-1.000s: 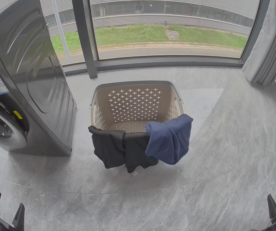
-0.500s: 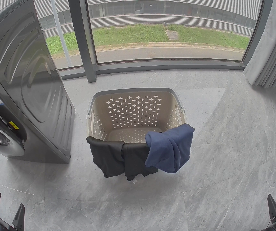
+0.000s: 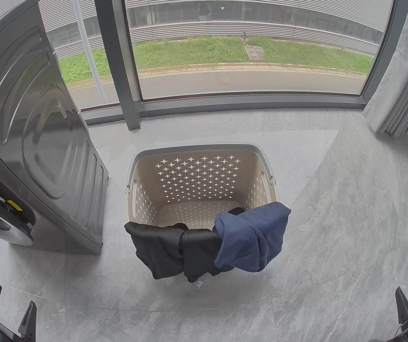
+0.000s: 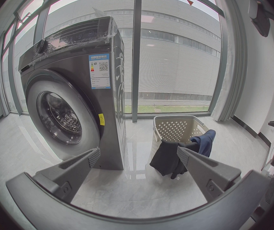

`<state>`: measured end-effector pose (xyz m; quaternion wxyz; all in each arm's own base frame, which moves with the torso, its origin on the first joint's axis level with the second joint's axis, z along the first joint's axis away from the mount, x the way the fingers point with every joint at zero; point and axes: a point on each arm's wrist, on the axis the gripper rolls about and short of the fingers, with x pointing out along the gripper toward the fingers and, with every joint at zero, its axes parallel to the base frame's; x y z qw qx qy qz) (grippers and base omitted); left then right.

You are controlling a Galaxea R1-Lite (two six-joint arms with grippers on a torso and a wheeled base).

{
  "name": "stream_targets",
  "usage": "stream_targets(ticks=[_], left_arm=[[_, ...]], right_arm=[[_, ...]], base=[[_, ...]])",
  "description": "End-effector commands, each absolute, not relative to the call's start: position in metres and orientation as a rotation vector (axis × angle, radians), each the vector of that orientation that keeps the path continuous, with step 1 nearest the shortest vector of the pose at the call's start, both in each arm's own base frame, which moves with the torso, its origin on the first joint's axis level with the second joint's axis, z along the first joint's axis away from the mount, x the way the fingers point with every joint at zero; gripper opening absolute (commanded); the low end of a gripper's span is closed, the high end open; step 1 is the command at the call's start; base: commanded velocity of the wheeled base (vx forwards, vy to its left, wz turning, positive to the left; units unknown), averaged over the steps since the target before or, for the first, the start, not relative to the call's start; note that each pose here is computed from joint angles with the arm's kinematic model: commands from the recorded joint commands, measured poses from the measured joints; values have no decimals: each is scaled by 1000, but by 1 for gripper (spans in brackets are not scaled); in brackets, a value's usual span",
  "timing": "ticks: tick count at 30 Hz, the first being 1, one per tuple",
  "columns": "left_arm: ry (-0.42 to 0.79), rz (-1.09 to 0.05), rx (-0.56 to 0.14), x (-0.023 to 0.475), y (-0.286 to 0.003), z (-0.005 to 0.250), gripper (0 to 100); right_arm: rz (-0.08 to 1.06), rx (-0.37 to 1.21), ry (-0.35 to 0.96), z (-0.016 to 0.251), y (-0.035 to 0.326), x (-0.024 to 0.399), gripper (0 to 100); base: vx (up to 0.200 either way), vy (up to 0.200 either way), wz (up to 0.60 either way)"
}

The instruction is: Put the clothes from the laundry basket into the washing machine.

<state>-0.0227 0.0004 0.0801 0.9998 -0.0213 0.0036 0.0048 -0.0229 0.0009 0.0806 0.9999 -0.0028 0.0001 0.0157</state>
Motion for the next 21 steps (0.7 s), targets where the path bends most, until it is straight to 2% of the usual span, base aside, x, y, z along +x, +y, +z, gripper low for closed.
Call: stream_targets(ticks=[1, 4, 13, 18, 21], left_arm=[[7, 9, -43, -23, 0, 76, 100], [7, 9, -43, -23, 0, 76, 100], [6, 9, -43, -23, 0, 76, 100], [7, 9, -43, -23, 0, 76, 100], [7, 9, -43, -23, 0, 76, 100]], right_arm=[[32, -6, 14, 76, 1, -22, 100], [32, -6, 14, 76, 1, -22, 100], [32, -4, 14, 76, 1, -22, 100], [32, -4, 14, 76, 1, -22, 100], [32, -4, 14, 76, 1, -22, 100]], base=[[0, 0, 0], [0, 0, 0], [200, 0, 0], [0, 0, 0], [200, 0, 0]])
